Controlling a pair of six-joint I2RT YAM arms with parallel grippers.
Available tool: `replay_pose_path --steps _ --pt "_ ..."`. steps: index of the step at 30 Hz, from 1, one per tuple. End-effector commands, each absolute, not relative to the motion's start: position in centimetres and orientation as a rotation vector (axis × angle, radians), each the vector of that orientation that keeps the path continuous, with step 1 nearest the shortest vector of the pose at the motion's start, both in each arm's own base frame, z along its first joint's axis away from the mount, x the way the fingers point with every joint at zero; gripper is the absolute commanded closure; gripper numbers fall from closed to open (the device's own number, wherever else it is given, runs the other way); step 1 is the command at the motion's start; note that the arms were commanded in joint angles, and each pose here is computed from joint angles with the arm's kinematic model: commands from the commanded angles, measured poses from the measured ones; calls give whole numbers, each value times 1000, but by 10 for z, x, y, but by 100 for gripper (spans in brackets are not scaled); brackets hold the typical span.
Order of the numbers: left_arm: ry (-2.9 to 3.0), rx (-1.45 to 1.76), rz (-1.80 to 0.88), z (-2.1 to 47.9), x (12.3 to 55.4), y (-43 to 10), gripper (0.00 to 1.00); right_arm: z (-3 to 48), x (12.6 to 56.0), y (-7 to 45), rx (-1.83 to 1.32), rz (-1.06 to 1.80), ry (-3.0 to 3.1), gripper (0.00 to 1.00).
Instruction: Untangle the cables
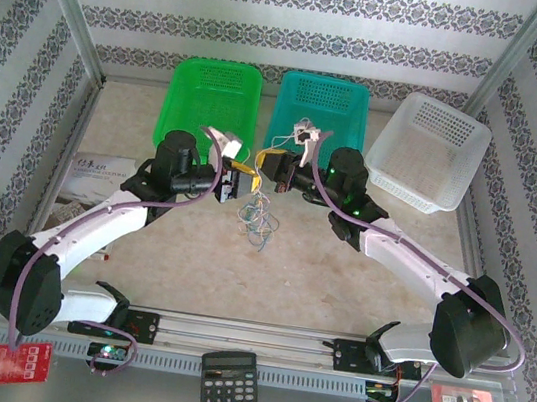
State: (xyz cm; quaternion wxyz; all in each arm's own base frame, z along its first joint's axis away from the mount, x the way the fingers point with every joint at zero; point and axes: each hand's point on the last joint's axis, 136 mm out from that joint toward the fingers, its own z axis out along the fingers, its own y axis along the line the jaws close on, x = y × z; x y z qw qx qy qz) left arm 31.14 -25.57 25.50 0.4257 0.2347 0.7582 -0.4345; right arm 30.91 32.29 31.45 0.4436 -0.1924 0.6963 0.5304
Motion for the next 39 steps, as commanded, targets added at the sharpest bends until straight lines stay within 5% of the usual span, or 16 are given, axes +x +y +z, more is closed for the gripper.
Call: replay_pose_path --steps 1,15,18,22,25,26,30,33,39 --pt "1881 640 -1093 251 306 -262 68 336 307 323 -494 1349 1664 100" --pt "1832 604 -1087 263 322 -266 62 337 292 338 -540 1393 1663 100" --pt "1816 596 -1095 266 324 -267 72 335 291 340 -543 1391 1668 100" --pt "1788 585 -1099 272 323 -266 98 333 292 338 -537 1381 1672 100" --pt "1766 569 -1107 279 322 -265 100 332 294 334 -529 1362 1675 100" --pt "1763 565 -1112 281 321 -265 100 331 295 332 -523 1355 1677 98" --pt "1757 538 -1118 287 322 -263 100 330 300 314 -480 1312 1676 58" --pt "1748 518 -1126 292 322 -262 100 324 301 296 -442 1265 1686 38" --pt "1732 493 -1169 306 321 -264 100 293 298 251 -334 1125 1717 23"
